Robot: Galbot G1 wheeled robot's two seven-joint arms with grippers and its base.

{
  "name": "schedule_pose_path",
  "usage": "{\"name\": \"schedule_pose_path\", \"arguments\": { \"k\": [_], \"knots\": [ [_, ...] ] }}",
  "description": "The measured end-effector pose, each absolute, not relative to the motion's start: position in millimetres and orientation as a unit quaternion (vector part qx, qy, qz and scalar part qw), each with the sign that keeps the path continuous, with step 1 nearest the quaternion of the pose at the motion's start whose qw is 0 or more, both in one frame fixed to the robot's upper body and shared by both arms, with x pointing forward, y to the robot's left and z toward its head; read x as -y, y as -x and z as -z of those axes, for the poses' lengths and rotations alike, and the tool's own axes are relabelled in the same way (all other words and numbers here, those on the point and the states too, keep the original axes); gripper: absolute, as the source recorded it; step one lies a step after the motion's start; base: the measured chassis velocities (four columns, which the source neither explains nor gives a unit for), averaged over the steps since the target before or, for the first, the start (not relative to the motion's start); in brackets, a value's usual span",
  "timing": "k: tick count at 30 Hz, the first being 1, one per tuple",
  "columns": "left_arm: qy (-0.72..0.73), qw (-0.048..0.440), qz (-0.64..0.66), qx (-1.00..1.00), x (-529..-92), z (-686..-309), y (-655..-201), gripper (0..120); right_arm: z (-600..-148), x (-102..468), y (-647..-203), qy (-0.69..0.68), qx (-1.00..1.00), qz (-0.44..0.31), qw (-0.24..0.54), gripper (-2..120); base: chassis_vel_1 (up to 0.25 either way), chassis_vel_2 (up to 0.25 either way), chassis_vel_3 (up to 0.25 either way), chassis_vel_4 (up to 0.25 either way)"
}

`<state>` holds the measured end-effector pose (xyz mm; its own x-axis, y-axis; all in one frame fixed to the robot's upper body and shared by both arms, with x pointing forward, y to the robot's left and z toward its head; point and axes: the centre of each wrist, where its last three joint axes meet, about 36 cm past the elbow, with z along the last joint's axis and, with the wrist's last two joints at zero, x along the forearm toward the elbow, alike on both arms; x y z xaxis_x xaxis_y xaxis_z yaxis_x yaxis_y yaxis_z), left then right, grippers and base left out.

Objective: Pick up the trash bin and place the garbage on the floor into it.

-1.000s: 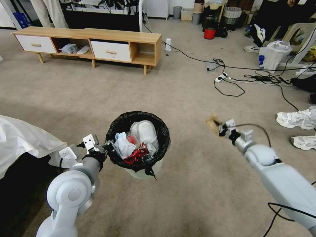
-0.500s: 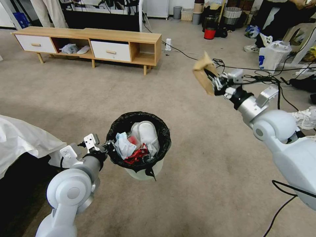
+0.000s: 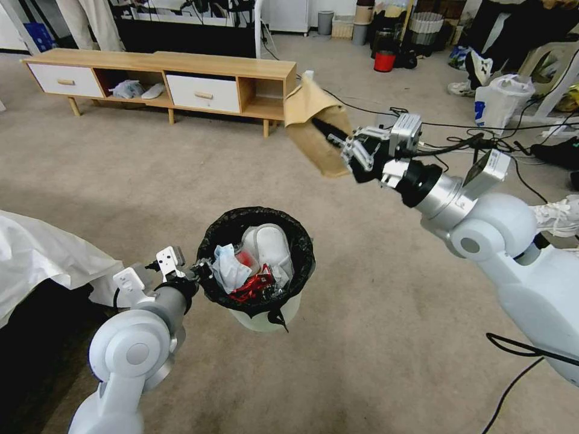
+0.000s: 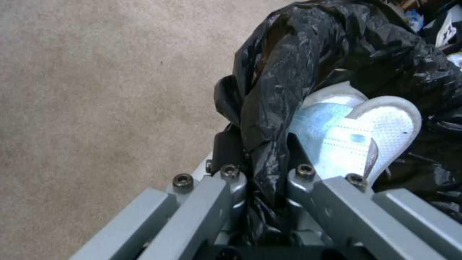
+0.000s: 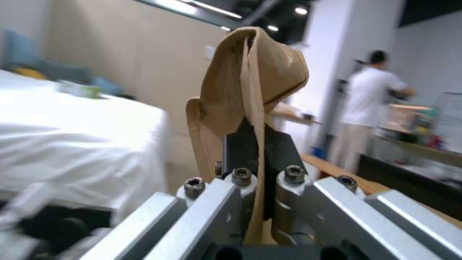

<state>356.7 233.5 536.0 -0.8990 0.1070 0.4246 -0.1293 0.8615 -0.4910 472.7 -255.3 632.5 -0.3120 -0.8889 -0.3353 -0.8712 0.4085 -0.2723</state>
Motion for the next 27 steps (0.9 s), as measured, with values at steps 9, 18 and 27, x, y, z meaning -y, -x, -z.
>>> {"name": "schedule_pose_path", "arguments": {
  "k": [9,18,27],
  "knots": [
    [-0.005,0.225,-0.264,0.938,-233,-535,-359,4,-604,234,-474,0.601,-0.778,0.014,0.184,0,0.0,0.0,0.0,0.0],
    [-0.005,0.223,-0.268,0.937,-233,-536,-359,4,-574,217,-479,0.621,-0.77,0.013,0.143,0,0.0,0.0,0.0,0.0],
    [-0.005,0.219,-0.266,0.939,-234,-538,-359,4,-546,208,-487,0.625,-0.772,0.012,0.111,0,0.0,0.0,0.0,0.0]
  ]
}}
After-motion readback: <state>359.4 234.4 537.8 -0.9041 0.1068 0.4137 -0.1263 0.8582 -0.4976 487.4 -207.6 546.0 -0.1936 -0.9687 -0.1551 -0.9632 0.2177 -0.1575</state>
